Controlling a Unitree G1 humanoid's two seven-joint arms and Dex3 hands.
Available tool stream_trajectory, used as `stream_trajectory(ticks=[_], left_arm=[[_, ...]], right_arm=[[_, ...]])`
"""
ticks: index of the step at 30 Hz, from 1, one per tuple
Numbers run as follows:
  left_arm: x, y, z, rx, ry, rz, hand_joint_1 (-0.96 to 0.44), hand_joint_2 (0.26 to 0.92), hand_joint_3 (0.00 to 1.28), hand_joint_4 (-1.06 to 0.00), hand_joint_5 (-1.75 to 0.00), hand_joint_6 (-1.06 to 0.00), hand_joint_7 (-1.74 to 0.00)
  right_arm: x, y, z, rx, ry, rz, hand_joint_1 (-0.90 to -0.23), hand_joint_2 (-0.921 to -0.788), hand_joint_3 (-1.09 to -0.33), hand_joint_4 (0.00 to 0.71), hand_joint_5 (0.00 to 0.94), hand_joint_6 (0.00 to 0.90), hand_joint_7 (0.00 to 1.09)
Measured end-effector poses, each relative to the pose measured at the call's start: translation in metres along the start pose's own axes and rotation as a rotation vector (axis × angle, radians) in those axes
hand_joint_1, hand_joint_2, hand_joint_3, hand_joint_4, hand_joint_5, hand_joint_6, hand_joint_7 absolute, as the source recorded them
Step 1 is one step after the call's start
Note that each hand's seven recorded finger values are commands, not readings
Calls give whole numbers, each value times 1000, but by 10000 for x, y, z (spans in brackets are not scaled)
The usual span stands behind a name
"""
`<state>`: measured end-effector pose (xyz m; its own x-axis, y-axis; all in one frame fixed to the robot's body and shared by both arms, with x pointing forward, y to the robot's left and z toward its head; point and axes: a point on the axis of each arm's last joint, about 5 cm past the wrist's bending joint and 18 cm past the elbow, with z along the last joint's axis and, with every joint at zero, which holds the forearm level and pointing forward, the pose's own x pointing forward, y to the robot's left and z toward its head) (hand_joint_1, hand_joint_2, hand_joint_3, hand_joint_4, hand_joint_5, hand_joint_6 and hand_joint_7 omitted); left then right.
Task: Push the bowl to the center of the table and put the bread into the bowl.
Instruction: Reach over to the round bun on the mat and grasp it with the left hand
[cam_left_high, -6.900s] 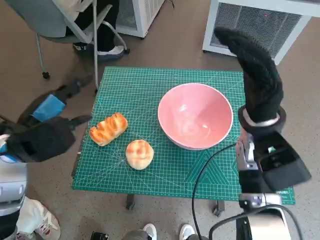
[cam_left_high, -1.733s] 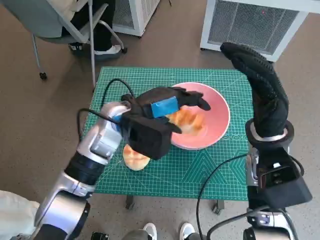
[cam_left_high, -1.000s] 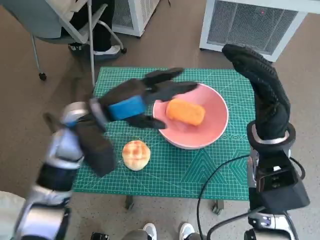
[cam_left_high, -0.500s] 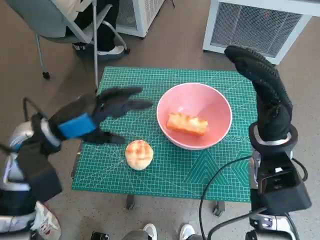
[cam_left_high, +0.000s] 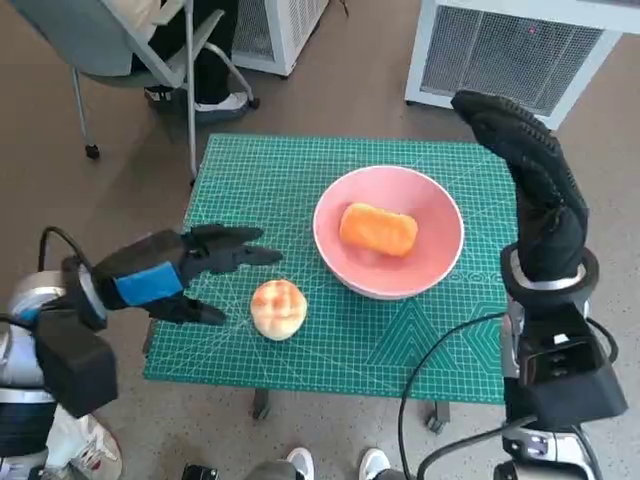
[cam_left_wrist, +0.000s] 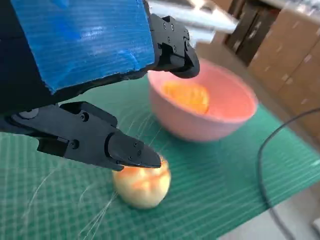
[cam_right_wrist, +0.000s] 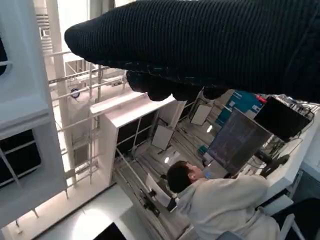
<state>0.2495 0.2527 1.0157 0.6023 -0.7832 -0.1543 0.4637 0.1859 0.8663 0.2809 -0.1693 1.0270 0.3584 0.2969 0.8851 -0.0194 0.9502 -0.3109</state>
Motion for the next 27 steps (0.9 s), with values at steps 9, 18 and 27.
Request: stream_trajectory(ticks=[9,18,27], left_arm=[[116,-211,-107,-7,42,-33,-220,885,0,-265,-6,-269,-204],[233,-339,-167,4,72,-51,-230,884,0,-270,-4,-298,-140],[406,-471,-211,-5,72,-49,-202,872,0,-302,-15,-333,-117]], right_arm=[[1,-12,0,8,1,-2,-585,-921,-750,290,0,30,692],[1,-30,1,10,0,3,-578,-921,-749,291,1,31,691],[3,-31,1,10,2,13,-590,-921,-748,290,0,30,691]])
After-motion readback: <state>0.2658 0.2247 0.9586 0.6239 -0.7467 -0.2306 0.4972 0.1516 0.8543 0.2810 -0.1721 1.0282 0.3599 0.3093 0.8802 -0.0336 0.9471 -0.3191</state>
